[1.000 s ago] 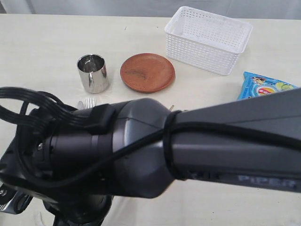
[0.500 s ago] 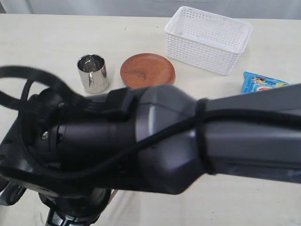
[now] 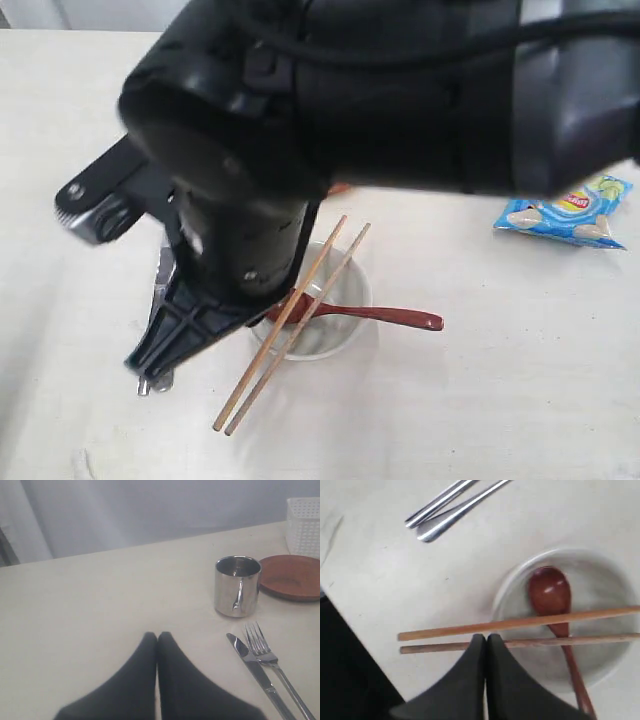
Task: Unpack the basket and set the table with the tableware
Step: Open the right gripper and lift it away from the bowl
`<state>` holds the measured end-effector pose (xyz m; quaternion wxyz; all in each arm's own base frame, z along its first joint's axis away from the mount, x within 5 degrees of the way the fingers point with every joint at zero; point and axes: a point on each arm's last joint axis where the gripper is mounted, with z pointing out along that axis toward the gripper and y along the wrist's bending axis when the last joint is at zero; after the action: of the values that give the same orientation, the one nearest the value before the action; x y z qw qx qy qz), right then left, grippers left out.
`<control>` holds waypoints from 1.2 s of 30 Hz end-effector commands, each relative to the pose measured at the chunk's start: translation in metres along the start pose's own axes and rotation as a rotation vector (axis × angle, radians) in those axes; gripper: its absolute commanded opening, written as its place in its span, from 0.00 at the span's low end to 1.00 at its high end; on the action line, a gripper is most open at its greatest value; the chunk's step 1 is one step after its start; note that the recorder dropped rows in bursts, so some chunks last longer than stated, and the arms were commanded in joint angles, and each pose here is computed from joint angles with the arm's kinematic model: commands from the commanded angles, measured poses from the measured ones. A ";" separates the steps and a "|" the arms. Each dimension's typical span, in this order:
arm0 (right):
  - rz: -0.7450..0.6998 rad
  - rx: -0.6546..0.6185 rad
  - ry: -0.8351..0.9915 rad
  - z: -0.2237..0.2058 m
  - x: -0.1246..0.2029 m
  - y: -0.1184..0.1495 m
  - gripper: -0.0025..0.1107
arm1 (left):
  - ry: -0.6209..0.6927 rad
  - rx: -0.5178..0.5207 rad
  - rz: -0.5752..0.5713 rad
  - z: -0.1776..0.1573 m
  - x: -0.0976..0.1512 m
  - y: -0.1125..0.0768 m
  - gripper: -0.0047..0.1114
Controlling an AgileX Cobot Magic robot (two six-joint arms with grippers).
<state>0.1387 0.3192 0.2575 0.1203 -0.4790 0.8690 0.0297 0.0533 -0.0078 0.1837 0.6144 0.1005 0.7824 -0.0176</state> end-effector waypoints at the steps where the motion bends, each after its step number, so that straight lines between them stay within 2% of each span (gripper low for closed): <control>1: 0.074 0.005 -0.163 -0.037 -0.002 -0.032 0.02 | -0.005 -0.002 -0.002 0.000 0.000 0.000 0.04; 7: 0.143 0.055 -0.527 -0.122 0.016 -0.059 0.02 | -0.005 -0.002 -0.002 0.000 0.000 0.000 0.04; 10: 0.196 0.072 -0.617 -0.154 0.034 -0.065 0.02 | -0.005 -0.002 -0.002 0.000 0.000 0.000 0.04; 16: 0.235 0.123 -0.586 -0.184 0.075 -0.075 0.02 | -0.005 -0.002 -0.002 0.000 0.000 0.000 0.04; 22: 0.235 0.072 -0.912 -0.224 0.119 -0.078 0.02 | -0.005 -0.002 -0.002 0.000 0.000 0.000 0.04; 26: 0.219 0.040 -1.072 -0.234 0.155 -0.079 0.02 | -0.005 -0.002 -0.002 0.000 0.000 0.000 0.04; 28: 0.270 0.077 -1.069 -0.232 0.171 -0.084 0.02 | -0.005 -0.002 -0.002 0.000 0.000 0.000 0.04; 30: 0.503 0.169 -0.990 -0.226 0.189 -0.100 0.02 | -0.005 -0.002 -0.002 0.000 0.000 0.000 0.04; 31: 0.629 0.308 -0.908 -0.222 0.201 -0.113 0.02 | -0.005 -0.002 -0.002 0.000 0.000 0.000 0.04; 33: 0.665 0.502 -0.828 -0.221 0.213 -0.125 0.02 | -0.005 -0.002 -0.002 0.000 0.000 0.000 0.04; 34: 0.650 0.583 -0.857 -0.226 0.214 -0.130 0.02 | -0.005 -0.002 -0.002 0.000 0.000 0.000 0.04; 36: 0.653 0.614 -0.884 -0.231 0.219 -0.133 0.05 | -0.005 -0.002 -0.002 0.000 0.000 0.000 0.04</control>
<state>0.0950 0.0449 0.4303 0.5486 -0.1143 0.8264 0.0555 0.0533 -0.0078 0.1837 0.6144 0.1005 0.7824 -0.0176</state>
